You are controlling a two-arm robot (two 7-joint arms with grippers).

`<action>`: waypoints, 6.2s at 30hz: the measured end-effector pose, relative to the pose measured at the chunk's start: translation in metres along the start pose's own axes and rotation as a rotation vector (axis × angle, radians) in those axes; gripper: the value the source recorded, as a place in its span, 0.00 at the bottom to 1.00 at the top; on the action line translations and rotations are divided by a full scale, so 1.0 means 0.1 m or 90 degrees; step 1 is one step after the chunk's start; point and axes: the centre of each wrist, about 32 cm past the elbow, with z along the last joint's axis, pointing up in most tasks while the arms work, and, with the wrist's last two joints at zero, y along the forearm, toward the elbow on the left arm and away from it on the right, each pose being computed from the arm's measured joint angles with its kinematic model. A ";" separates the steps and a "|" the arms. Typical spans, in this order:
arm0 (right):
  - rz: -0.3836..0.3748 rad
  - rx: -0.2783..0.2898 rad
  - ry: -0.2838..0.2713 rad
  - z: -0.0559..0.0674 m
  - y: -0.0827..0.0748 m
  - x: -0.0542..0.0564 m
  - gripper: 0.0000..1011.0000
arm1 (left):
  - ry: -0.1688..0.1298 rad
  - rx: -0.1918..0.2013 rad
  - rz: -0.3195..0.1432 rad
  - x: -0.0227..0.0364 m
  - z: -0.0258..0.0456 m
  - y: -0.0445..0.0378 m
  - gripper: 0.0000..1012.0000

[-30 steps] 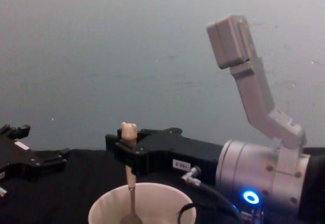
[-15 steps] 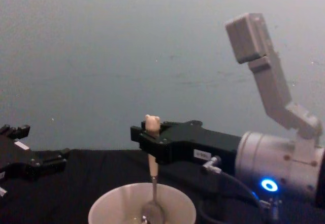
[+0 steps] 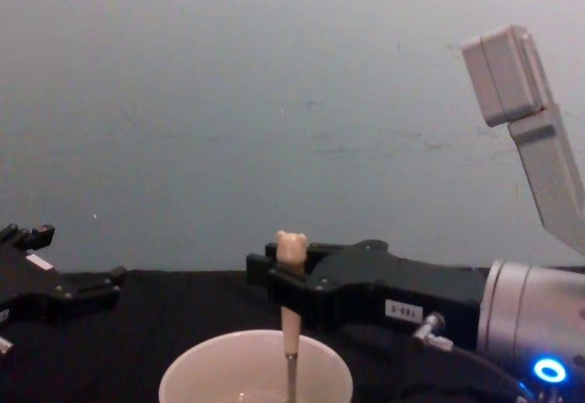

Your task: Pick up the stirring spoon with one hand, stir inside the cup, then place it back in its original position.

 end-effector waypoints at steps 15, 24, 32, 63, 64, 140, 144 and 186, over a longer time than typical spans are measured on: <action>0.046 -0.009 0.012 0.00 0.18 -0.18 0.21 | 0.000 0.000 0.000 0.000 0.000 0.000 0.99; 0.014 -0.008 0.012 0.03 0.44 -0.14 0.21 | 0.000 0.000 0.000 0.000 0.000 0.000 0.99; -0.022 -0.004 0.014 0.08 0.52 -0.01 0.21 | 0.000 0.000 0.000 0.000 0.000 0.000 0.99; 0.018 -0.007 0.017 0.11 -0.05 0.00 0.21 | 0.000 0.000 0.000 0.000 0.000 0.000 0.99; 0.022 -0.008 0.019 0.10 -0.04 -0.02 0.21 | 0.000 0.000 0.000 0.000 0.000 0.000 0.99; -0.137 0.109 0.107 0.73 -0.19 0.26 0.21 | 0.000 0.000 0.000 0.000 0.000 0.000 0.99; -0.147 0.124 0.120 0.81 -0.31 0.30 0.21 | 0.000 0.000 0.000 0.000 0.000 0.000 0.99; -0.207 0.081 0.070 0.44 -0.55 0.45 0.21 | 0.000 0.000 0.000 0.000 0.000 0.000 0.99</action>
